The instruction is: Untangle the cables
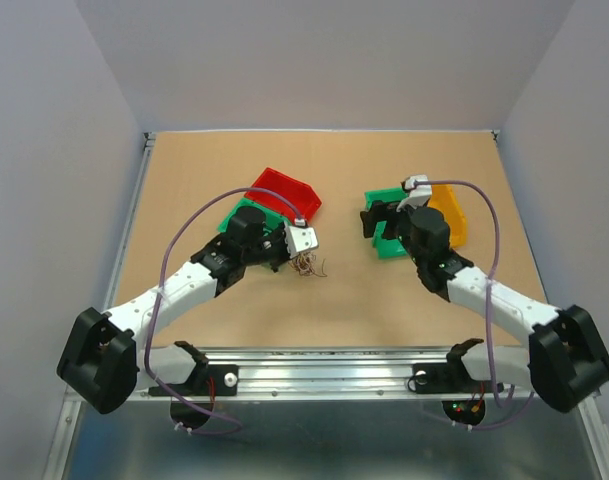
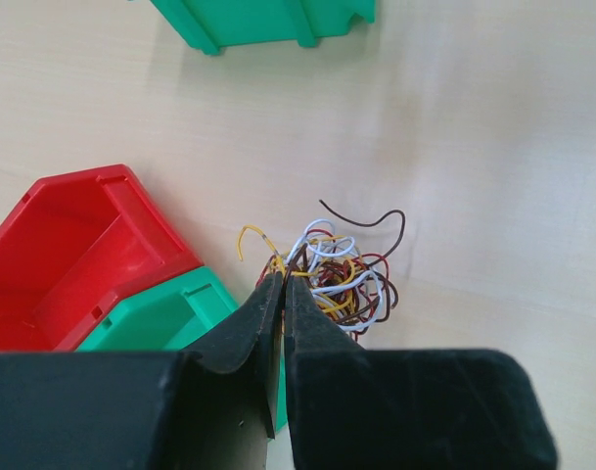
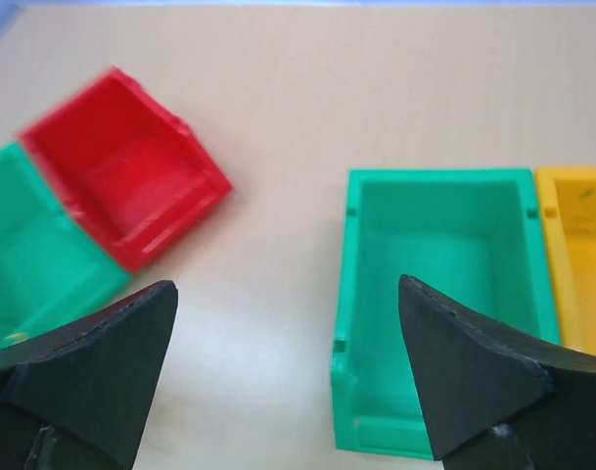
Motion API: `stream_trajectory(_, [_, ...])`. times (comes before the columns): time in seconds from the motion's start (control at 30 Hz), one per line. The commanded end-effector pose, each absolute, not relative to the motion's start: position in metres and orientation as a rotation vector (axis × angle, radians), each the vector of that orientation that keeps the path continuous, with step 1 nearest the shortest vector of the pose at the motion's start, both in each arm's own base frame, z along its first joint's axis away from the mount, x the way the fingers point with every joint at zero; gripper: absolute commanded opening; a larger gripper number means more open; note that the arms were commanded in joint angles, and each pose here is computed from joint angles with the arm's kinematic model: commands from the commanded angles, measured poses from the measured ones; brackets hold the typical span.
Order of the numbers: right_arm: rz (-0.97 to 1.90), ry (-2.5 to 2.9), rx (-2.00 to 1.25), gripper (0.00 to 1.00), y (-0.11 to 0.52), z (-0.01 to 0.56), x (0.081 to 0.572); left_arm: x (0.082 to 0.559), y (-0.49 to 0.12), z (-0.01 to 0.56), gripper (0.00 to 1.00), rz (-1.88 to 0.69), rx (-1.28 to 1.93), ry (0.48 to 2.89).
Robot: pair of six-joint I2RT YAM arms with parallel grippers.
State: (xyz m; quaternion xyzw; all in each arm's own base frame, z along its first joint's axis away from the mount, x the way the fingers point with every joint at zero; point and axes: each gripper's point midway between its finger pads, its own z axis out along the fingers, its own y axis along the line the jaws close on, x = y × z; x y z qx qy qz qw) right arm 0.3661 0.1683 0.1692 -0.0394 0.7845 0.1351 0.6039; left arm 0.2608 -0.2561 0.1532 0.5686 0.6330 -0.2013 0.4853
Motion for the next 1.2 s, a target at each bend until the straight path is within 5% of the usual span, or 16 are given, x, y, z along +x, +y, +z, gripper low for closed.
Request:
stream_trajectory(0.0, [0.545, 1.688, -0.224, 1.00, 0.193, 0.208, 0.331, 0.258, -0.263, 0.167, 0.12, -0.515, 1.381, 1.457])
stream_trajectory(0.23, [0.864, 1.568, -0.293, 1.00, 0.216, 0.221, 0.277, 0.247, -0.265, 0.177, 0.12, -0.548, 1.390, 1.391])
stream_trajectory(0.4, [1.034, 1.567, -0.586, 0.76, 0.250, 0.195, 0.245, 0.237, -0.265, 0.189, 0.12, -0.572, 1.392, 1.325])
stream_trajectory(0.63, [1.103, 1.479, -0.795, 0.76, 0.276, 0.186, 0.215, 0.226, -0.264, 0.204, 0.11, -0.593, 1.375, 1.258])
stream_trajectory(0.93, [1.095, 1.465, -0.826, 0.77, 0.314, 0.185, 0.217, 0.222, -0.265, 0.208, 0.11, -0.608, 1.376, 1.237])
stream_trajectory(1.07, [1.088, 1.424, -0.792, 0.61, 0.328, 0.188, 0.226, 0.216, -0.265, 0.211, 0.11, -0.629, 1.383, 1.216])
stream_trajectory(1.17, [1.076, 1.411, -0.757, 0.61, 0.334, 0.192, 0.232, 0.214, -0.266, 0.211, 0.11, -0.639, 1.388, 1.215])
